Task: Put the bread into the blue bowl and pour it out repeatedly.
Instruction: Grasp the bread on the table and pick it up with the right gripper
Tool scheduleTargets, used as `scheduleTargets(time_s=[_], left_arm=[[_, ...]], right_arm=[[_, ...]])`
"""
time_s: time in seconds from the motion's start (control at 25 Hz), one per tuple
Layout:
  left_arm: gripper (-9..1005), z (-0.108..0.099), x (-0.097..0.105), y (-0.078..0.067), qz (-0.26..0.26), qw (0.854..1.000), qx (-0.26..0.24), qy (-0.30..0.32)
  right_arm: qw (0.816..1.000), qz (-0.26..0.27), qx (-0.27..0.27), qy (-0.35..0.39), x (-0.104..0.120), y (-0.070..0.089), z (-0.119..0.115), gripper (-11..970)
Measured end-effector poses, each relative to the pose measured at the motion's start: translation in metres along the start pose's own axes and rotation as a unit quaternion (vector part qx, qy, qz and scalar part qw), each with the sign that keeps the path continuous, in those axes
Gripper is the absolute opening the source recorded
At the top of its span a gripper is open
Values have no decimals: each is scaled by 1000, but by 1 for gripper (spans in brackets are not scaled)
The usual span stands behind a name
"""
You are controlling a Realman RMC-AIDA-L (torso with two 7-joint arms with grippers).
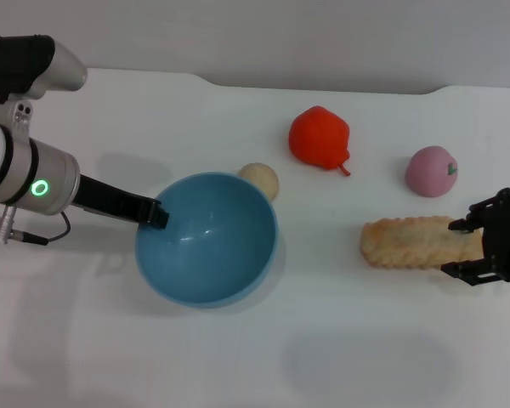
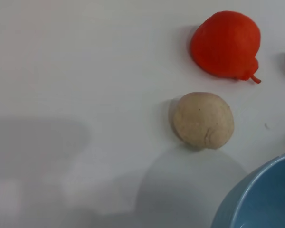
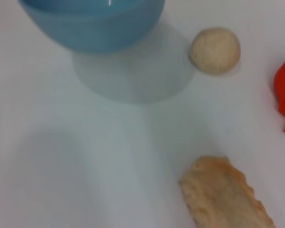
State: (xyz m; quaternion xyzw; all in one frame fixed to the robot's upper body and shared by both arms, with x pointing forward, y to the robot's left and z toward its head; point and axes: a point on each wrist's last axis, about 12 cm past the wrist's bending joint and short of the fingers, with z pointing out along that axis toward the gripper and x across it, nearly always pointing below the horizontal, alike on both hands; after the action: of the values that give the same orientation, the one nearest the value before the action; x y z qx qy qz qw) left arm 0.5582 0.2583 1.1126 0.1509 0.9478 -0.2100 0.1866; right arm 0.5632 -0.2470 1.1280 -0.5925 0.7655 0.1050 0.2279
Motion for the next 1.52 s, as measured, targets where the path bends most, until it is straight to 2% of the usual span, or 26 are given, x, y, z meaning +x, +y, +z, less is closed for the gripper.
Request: scheduleTargets(time_s=[0.24,0.44,0.92,1.28,1.48,1.52], left_arm=[[24,1,-2,-2,3,1000,2,1],[24,2,-4,-3,4,1000,3,1],[24,3,-7,-7,10,1000,7,5],[25,2,-10,-9,15,1000,9,7],[24,2,-13,-12,20,1000,11,7],[24,2,-14,-12,21,1000,11,7]], right_arm=[[998,-48,17,43,-12,6,27,603],[995,-71,28,62,-12,9,42,599],[988,-108,87,62,-12,9,73,589],[990,-75,110,55,-10,3,71,581],[993,-1,112,46,-9,-5,61,357],[993,19,112,40,-9,-7,57,351]])
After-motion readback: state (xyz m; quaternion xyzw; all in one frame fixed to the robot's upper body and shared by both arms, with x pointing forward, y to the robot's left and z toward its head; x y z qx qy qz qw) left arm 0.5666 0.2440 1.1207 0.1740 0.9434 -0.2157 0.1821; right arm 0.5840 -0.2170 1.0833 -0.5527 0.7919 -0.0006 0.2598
